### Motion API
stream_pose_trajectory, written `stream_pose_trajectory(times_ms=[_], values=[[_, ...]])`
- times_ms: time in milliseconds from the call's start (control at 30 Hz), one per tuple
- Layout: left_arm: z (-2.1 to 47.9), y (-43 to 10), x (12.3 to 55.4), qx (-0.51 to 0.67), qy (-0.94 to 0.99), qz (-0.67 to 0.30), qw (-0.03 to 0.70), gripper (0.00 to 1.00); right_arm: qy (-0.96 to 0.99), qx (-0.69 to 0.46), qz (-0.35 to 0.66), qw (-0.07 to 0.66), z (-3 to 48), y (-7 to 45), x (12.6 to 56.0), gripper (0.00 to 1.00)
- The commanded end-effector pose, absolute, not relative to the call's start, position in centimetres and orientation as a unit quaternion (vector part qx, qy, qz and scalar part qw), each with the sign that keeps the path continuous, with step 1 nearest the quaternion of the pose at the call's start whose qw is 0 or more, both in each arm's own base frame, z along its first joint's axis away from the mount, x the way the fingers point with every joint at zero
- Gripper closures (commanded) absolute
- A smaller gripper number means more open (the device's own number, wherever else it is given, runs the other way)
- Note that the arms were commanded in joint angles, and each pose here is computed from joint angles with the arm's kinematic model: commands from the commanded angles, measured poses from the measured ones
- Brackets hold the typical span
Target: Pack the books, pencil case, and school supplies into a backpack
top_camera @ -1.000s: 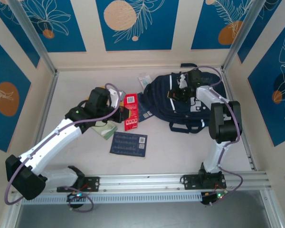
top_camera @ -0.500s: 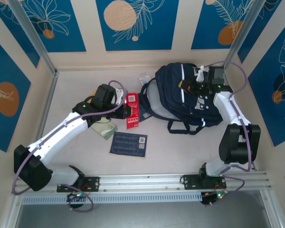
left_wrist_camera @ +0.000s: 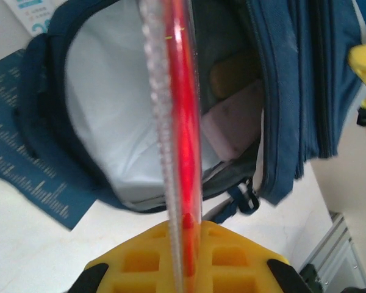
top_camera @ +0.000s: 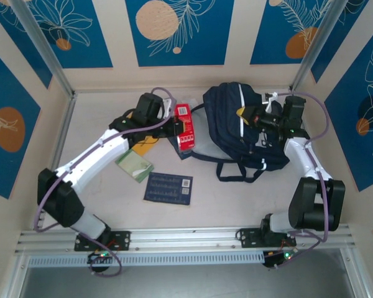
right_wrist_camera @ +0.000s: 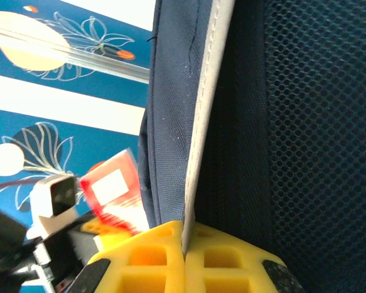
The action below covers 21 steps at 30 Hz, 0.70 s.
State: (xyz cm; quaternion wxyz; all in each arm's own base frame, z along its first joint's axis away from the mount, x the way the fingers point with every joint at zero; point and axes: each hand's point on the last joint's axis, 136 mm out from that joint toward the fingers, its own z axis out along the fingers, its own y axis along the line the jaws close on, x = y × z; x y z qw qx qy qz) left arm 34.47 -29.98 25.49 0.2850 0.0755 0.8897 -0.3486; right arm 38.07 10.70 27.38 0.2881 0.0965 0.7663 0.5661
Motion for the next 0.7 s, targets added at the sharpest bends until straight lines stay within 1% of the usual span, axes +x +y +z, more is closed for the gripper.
stream_pose_trajectory(times_ms=[0, 133, 333, 467, 667], values=[[27.0, -32.3, 36.5, 0.071, 0.866, -0.404, 0.286, 1.0, 0.728, 0.004, 0.603, 0.325, 34.1, 12.1, 35.3, 1.0], [25.6, -34.7, 38.5, 0.063, 0.856, -0.439, 0.267, 1.0, 0.72, -0.01, 0.618, 0.314, 35.1, 12.6, 34.0, 1.0], [23.7, -37.9, 40.9, 0.061, 0.841, -0.482, 0.238, 1.0, 0.715, -0.016, 0.624, 0.316, 35.4, 12.7, 33.4, 1.0], [23.7, -40.6, 40.5, 0.069, 0.813, -0.541, 0.203, 1.0, 0.715, -0.016, 0.622, 0.319, 35.4, 12.6, 33.6, 1.0], [21.8, -44.1, 39.1, 0.078, 0.806, -0.563, 0.166, 1.0, 0.713, -0.013, 0.623, 0.321, 35.4, 12.5, 34.1, 1.0]])
